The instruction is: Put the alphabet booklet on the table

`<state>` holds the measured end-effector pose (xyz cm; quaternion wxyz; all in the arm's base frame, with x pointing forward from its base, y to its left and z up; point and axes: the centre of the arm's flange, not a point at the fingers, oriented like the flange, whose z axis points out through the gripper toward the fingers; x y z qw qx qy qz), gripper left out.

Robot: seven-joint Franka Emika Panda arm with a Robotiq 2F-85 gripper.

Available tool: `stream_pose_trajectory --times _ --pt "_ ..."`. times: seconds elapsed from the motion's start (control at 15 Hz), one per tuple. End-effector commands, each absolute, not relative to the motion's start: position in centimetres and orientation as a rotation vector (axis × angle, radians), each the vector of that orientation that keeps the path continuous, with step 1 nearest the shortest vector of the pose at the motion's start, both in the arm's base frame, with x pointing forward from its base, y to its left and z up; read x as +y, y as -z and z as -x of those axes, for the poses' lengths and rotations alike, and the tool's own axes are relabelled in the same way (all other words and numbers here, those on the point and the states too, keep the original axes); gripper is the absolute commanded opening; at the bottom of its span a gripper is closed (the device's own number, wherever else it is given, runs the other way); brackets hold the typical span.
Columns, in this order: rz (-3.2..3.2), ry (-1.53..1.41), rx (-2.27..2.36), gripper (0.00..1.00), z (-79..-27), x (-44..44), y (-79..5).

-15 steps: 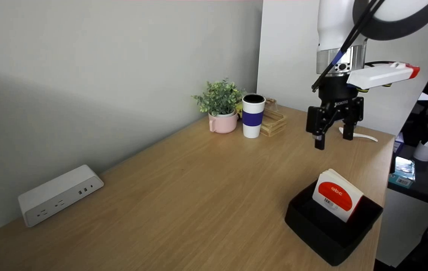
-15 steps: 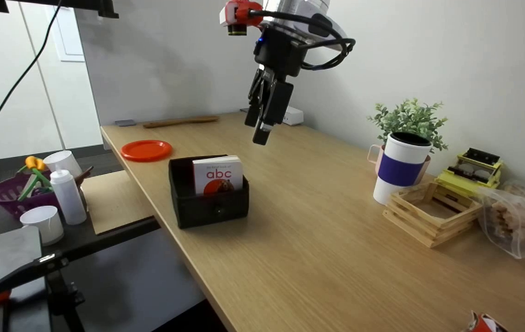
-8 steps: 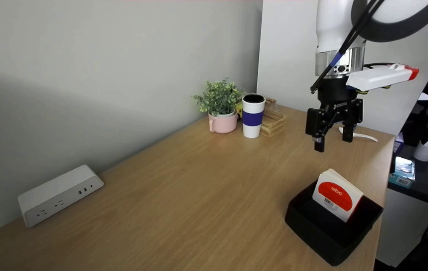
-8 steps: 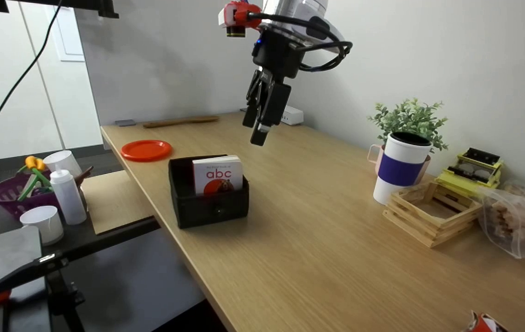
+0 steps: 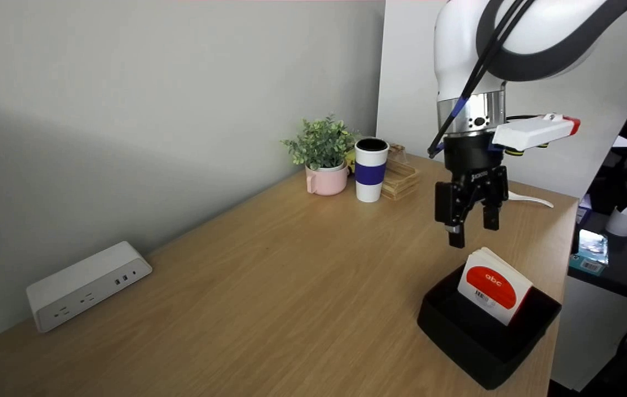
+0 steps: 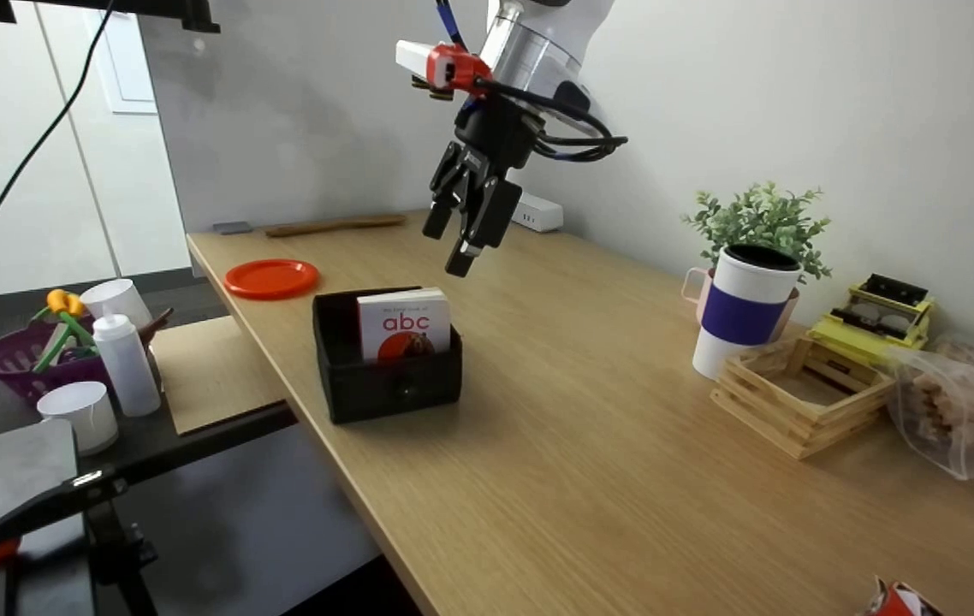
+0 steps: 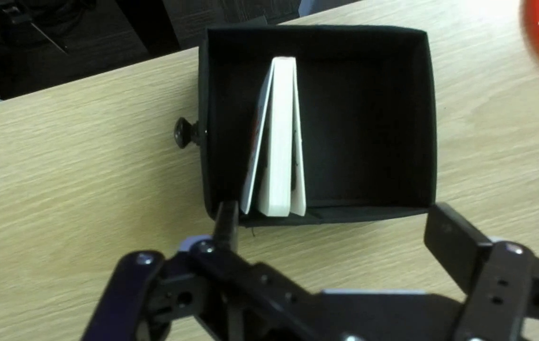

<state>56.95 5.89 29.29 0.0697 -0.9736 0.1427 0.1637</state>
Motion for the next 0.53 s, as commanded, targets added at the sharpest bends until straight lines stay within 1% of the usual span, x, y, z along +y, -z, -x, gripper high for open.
stream_pose_trajectory --times 0.0,0.27,0.47 --pt "2.895 -0.615 0.392 1.0 -58.7 6.4 -28.5" --pt "2.859 -0.8 0.468 1.0 -57.9 6.7 -27.4" --pt "2.812 -0.908 0.544 1.0 -56.2 7.8 -26.9"
